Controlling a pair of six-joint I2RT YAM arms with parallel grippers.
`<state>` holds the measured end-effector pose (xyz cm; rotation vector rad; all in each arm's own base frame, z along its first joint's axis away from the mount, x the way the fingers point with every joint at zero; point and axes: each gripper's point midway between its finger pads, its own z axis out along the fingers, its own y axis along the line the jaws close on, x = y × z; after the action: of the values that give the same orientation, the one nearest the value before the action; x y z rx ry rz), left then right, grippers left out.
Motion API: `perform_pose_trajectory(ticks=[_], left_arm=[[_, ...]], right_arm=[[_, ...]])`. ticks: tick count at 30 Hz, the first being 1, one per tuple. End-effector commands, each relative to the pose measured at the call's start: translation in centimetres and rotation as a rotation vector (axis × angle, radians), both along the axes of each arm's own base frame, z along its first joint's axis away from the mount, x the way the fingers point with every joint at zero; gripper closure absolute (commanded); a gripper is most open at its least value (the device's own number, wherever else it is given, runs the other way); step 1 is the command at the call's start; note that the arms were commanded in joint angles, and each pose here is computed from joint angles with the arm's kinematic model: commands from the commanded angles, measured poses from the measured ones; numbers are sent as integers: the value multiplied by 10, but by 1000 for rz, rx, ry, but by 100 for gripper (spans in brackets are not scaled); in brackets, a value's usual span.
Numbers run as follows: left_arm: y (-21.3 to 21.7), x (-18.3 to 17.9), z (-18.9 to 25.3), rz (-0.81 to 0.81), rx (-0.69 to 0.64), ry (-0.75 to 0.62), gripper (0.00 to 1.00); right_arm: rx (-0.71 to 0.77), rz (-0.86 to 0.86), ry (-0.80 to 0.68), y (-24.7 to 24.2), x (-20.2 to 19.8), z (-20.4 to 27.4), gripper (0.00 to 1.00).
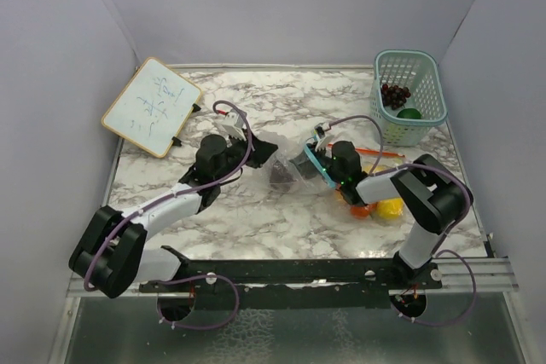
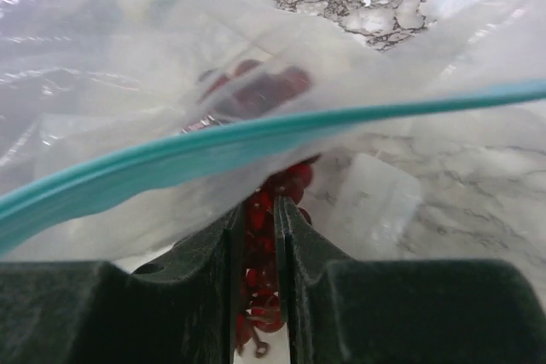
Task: Open the zip-top bag and remove the fake food
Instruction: Pick up the fake fruit from the zipper food storage bag.
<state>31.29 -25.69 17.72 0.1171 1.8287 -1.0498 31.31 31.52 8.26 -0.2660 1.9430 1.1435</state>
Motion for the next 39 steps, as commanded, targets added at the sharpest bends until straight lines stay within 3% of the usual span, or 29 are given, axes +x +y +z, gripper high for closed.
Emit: perform_pose_trajectory(ticks=[1,6,11,14,24,26,34,39], left_arm=[[5,5,6,53,95,-42,100],[19,10,-35,103,171,24,100],[28,10,-60,125,189,72,100],[31,9,-69,130,189,91,100],[37,10,-77,143,201,104,100],[37,10,-79,141,193,108,100],[43,15,-79,158,182,111,100],[49,21,-81,183,181,114,100]], right_arm=[[-26,-45,-65,-7,5,11,78],[-58,-48,-69,-12,3,8,73],[-99,-32,-83,-14,1,5,47],[-110,22,-72,-8,-3,-4,37],[-98,203,-15,14,-26,-37,36],[-95,222,-5,16,-29,-40,41],[-91,225,-12,14,-32,-27,95],[-134,154,-60,2,-25,-1,98]])
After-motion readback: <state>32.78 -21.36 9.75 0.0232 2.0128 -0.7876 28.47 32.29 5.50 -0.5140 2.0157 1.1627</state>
